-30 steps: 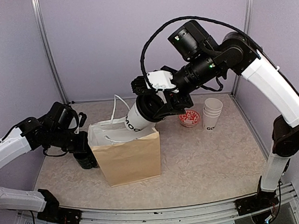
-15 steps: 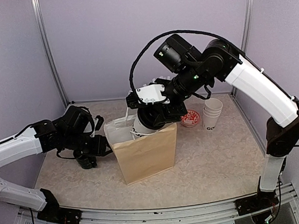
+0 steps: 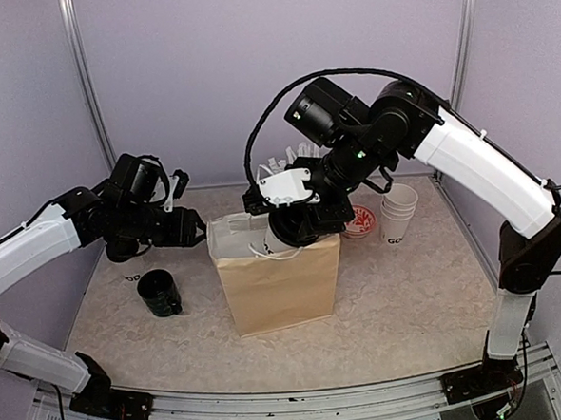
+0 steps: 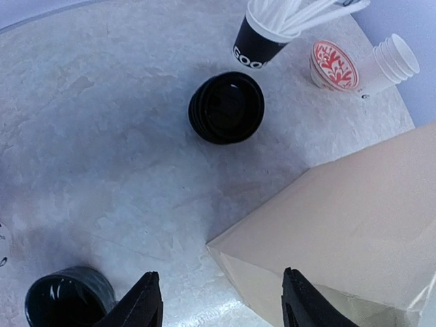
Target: Pack the takeout coffee
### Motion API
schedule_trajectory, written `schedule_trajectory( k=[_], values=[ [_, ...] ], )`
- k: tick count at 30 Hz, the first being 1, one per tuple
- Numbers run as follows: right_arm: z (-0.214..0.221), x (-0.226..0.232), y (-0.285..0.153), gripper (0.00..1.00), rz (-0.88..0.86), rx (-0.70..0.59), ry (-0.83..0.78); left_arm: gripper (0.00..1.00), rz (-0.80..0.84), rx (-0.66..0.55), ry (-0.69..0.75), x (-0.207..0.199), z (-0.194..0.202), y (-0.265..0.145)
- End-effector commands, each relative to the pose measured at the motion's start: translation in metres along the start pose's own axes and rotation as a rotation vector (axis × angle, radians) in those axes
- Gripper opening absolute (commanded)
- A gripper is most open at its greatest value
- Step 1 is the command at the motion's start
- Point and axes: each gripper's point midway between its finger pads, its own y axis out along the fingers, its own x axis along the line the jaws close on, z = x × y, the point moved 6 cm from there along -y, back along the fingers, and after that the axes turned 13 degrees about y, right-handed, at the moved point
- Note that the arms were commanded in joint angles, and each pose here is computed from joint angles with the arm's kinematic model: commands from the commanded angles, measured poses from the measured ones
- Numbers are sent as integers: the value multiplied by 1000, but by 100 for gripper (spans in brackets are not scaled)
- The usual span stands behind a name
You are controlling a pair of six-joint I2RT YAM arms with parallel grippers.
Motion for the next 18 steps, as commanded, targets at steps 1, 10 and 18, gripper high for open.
schedule_trajectory(
  k=[1,10,18],
  values=[
    [9,-13,10,50,13,43,7,59,-48,-37,55,21,-20,-19],
    [15,-6,16,49,5,82,5,61,-8,-156,139,37,-80,-9],
    [21,25,16,49,-34,129,24,62,83,-146,183,36,-118,44]
  ],
)
